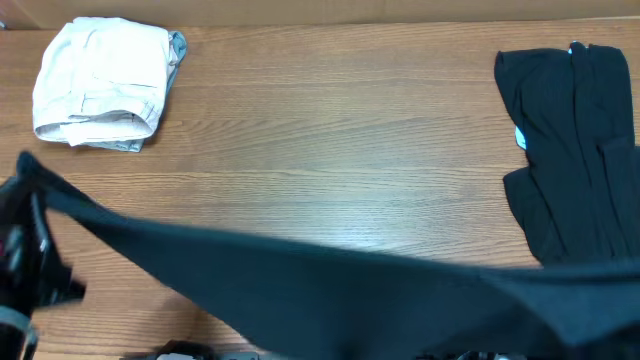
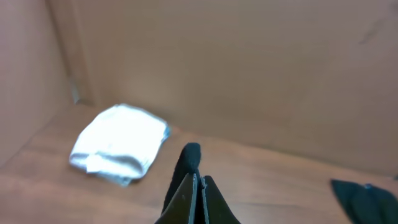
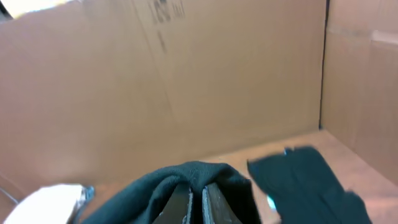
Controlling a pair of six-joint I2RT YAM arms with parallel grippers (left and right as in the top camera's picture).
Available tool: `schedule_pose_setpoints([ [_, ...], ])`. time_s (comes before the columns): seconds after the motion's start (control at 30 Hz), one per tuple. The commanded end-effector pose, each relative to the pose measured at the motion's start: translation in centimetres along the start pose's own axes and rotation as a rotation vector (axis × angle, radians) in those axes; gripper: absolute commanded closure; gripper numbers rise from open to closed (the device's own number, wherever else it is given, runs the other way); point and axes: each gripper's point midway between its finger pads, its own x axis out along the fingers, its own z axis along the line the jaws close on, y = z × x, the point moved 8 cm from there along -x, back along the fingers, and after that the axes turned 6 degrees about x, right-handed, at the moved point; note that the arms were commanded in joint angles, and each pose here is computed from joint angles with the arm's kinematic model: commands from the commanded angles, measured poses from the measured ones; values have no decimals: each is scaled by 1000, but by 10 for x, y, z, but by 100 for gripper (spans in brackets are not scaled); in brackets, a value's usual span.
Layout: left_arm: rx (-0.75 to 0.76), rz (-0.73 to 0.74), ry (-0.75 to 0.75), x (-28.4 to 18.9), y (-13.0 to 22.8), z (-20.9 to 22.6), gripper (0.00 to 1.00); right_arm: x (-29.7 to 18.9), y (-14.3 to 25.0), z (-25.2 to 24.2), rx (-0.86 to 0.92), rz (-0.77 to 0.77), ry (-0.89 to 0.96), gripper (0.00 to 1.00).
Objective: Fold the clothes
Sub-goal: 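Lift the shirt with both grippers and shake it out flat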
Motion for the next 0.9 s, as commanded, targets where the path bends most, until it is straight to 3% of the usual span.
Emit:
schedule_pose_setpoints([
  [0.0, -14, 100, -149, 51, 0, -2, 96, 54, 6, -12, 4, 152, 105, 96],
  [0.3, 64, 414, -281, 183, 30, -24, 96, 193, 49, -31, -20, 540, 117, 96],
  [0.53, 115, 603, -359, 313, 76, -34, 96, 322, 101, -49, -15, 786, 86, 96],
  [0.67, 108, 641, -396, 392, 109, -24, 96, 399, 138, -56, -20, 837, 70, 96],
  [0.87, 68, 613, -413, 491, 161, -8, 96, 493, 188, -72, 2, 795, 47, 96],
])
